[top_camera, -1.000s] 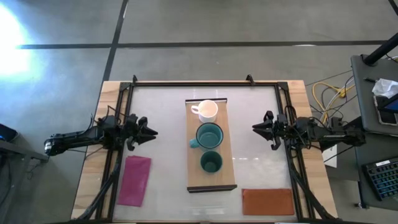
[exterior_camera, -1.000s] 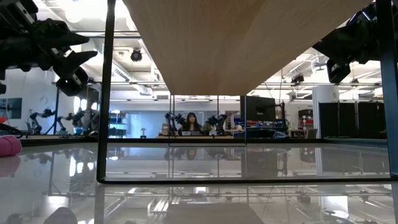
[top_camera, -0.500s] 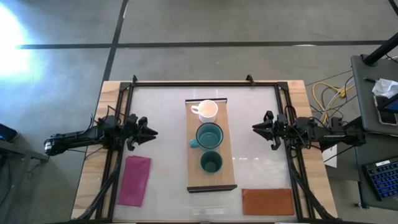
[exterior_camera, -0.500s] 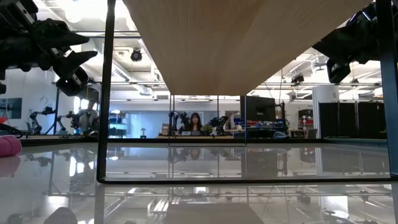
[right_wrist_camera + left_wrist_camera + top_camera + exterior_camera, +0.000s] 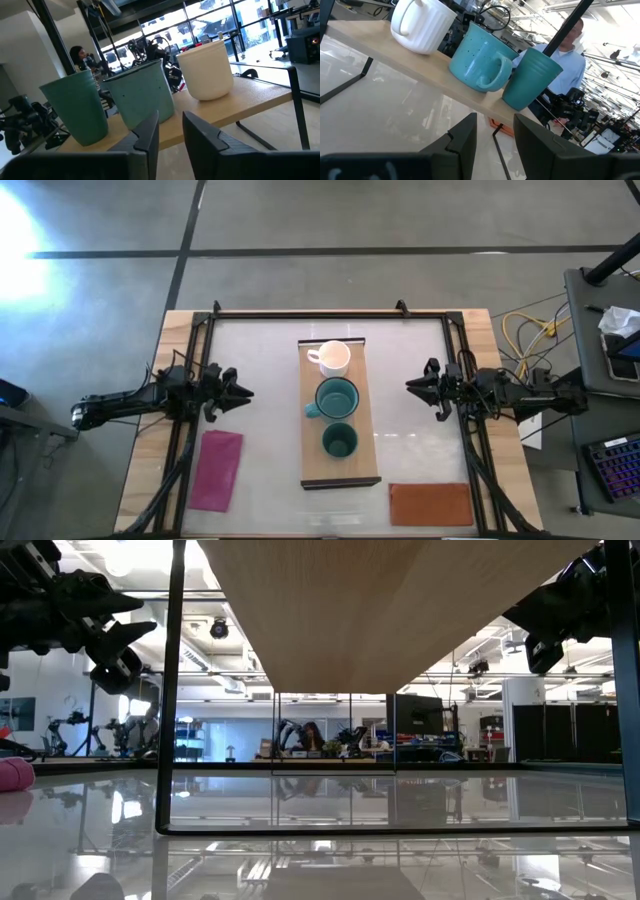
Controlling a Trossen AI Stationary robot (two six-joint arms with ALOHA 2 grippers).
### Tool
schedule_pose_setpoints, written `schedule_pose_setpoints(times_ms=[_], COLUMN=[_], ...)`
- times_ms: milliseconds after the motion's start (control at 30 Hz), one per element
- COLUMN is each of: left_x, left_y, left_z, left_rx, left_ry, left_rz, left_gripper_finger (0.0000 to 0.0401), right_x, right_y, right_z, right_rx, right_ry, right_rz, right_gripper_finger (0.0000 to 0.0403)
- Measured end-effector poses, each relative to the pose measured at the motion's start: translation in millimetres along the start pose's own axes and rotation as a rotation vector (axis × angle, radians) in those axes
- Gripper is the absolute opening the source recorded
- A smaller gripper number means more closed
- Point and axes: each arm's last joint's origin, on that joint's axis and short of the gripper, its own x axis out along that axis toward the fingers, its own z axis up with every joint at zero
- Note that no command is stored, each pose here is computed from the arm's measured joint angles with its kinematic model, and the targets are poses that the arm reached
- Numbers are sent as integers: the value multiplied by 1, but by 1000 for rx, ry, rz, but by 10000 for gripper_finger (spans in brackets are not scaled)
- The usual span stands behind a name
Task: Stack small to large cups/mugs on shelf
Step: Return to Home Position
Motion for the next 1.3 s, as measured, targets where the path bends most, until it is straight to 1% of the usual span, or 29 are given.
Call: schedule_pose_setpoints(times_ms=[167, 467, 733, 1000, 1300], left_x=[0, 0, 0, 0, 0], left_y=[0, 0, 0, 0, 0], left_z=[0, 0, 0, 0, 0], left_rx=[0, 0, 0, 0, 0], left_ry=[1, 1, 0, 0, 1], left_rz=[0, 0, 1, 0, 1], left_gripper_finger=[115, 115, 115, 115, 115], right_x=[0, 0, 0, 0, 0], right_y=[0, 0, 0, 0, 0], right_z=[0, 0, 0, 0, 0], right_rx=[0, 0, 0, 0, 0], right_ry=[0, 0, 0, 0, 0], right_rz=[0, 0, 0, 0, 0], right_gripper_finger=[81, 72, 80, 71, 70])
